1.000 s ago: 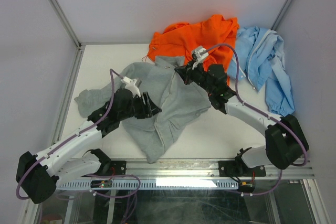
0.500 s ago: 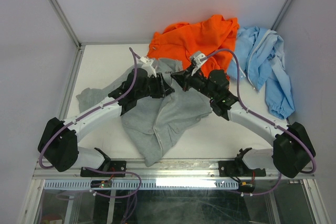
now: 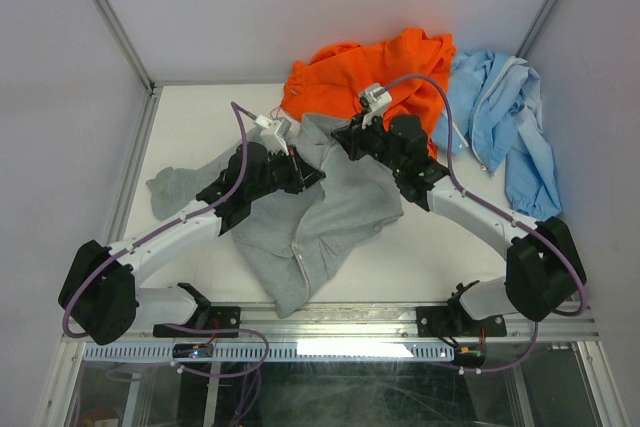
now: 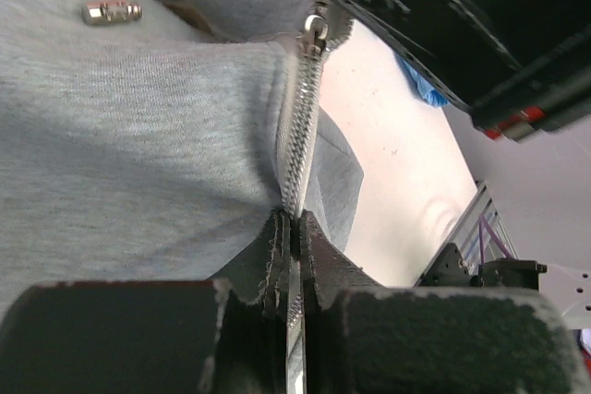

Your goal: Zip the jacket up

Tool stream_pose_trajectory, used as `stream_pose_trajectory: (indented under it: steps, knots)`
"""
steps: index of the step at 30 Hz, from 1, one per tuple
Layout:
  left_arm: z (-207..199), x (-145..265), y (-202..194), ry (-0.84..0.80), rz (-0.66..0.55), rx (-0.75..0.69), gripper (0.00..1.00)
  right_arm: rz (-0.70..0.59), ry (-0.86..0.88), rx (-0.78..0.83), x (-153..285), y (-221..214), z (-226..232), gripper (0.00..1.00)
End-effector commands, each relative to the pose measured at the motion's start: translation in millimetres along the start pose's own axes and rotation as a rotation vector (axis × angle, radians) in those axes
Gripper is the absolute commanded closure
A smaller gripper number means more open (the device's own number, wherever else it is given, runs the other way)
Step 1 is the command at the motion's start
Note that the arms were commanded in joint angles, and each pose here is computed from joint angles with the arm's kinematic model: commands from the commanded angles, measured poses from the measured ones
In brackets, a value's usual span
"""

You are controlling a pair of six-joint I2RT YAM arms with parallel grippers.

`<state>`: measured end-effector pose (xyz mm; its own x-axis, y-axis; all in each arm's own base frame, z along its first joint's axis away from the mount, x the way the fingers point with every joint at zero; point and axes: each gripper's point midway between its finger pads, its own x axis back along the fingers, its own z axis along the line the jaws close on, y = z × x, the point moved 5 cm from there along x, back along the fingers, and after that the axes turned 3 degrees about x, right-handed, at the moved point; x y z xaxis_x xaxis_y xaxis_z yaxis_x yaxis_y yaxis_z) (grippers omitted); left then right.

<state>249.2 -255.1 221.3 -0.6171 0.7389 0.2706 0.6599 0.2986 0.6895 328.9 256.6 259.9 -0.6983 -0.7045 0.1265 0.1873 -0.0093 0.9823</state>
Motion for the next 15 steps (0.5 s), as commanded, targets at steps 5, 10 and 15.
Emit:
stream_pose_trajectory:
  steps: [5, 10, 15]
  knots:
    - [27, 23, -61, 0.096, 0.245, 0.038, 1.0, -0.354, -0.093, 0.056, 9, 116, -42, 1.0]
    - [19, 11, -48, 0.078, 0.207, 0.048, 1.0, -0.238, 0.191, 0.02, 13, 85, 11, 1.0]
    - [2, 3, -28, 0.011, 0.142, 0.024, 1.0, -0.09, 0.258, -0.005, 17, 14, 60, 1.0]
